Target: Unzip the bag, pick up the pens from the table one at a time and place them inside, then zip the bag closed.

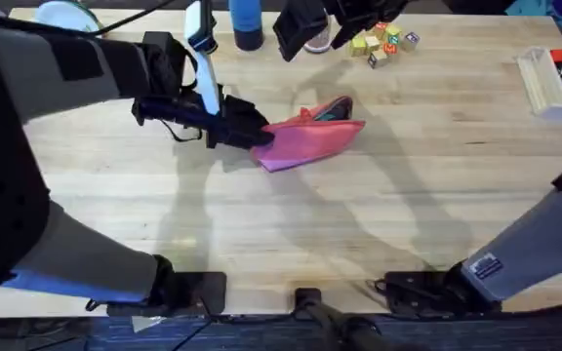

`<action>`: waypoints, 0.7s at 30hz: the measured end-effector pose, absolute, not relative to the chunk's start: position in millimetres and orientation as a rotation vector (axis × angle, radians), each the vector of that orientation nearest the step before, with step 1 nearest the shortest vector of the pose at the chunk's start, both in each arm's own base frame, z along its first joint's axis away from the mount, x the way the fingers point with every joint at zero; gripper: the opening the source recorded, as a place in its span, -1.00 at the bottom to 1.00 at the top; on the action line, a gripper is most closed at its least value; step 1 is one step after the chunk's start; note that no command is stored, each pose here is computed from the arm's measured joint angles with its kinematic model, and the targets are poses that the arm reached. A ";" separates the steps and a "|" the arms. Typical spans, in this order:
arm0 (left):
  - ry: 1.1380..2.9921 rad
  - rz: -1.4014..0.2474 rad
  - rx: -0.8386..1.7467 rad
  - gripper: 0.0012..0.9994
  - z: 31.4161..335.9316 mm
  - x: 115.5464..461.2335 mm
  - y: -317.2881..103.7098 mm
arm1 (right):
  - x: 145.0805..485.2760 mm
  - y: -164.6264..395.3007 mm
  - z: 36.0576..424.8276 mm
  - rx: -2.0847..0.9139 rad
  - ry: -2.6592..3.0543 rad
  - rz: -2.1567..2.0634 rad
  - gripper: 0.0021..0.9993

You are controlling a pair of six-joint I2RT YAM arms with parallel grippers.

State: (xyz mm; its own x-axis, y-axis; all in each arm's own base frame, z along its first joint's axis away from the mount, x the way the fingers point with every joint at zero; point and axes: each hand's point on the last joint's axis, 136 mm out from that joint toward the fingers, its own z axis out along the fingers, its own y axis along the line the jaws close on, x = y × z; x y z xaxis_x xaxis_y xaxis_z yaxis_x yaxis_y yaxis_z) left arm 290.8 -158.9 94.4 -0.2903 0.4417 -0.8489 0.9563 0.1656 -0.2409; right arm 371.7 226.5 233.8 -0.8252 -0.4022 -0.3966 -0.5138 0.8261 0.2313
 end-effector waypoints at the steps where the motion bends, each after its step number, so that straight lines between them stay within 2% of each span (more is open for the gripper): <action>1: 1.826 -1.064 1.325 -0.92 94.4 290.8 -158.9 | 371.2 226.2 233.5 -0.693 2.679 0.473 1.00; 21: 1.826 -1.064 1.325 -0.92 94.4 290.8 -158.9 | 354.0 222.1 227.1 -0.710 2.754 0.464 1.00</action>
